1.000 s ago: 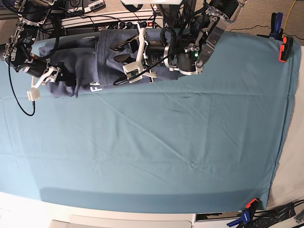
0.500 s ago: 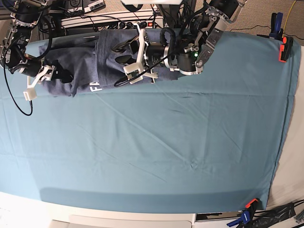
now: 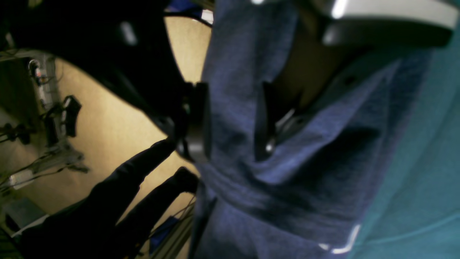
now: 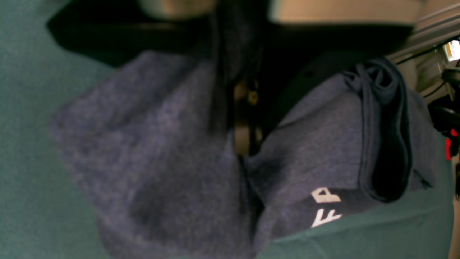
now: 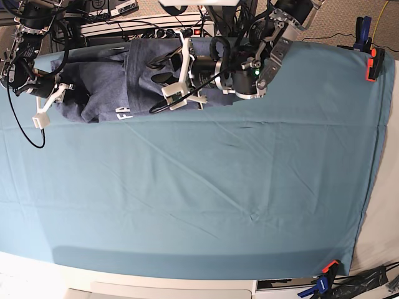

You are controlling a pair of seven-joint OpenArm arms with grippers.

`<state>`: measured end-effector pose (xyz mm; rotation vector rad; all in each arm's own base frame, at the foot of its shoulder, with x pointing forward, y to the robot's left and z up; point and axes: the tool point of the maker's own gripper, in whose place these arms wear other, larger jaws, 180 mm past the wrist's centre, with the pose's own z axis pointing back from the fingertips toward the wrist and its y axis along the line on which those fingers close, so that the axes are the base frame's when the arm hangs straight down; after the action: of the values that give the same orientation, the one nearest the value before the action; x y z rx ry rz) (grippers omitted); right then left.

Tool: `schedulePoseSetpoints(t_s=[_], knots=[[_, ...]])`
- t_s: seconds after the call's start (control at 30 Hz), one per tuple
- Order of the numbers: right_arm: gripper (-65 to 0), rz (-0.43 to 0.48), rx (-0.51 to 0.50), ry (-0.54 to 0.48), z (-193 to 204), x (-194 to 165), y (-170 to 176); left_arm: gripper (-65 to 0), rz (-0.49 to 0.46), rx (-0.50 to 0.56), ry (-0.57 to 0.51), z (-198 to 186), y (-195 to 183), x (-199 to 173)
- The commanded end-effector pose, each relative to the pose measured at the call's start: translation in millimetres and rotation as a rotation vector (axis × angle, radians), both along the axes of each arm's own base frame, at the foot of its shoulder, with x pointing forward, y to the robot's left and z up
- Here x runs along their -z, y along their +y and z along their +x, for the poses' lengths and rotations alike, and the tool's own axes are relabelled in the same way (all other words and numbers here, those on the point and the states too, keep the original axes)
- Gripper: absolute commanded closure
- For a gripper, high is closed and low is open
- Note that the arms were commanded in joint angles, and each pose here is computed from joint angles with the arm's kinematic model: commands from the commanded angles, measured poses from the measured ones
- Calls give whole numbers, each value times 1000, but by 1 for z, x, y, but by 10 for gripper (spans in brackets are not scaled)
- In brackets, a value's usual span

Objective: Fold the T-shirt properly

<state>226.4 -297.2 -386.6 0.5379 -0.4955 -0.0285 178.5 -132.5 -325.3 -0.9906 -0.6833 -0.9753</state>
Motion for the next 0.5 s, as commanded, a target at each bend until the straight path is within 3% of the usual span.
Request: schedulePoseSetpoints(t_s=[0.0,0.23,0.33,0.47], knots=[[0,-9,-5,-23,5,-10,-6,-219,-42,-23,-31,12,0,-15],[0,111,2,-118,18,-32,10,-219,-53,-206,10,57,50,-17],[0,162,-16,-183,23,-50,20,-220,-5,-290,-7,76,87,-10],[0,120,-102,-229,16,-67,37,-219,36,-409,-20,98,145,-10]])
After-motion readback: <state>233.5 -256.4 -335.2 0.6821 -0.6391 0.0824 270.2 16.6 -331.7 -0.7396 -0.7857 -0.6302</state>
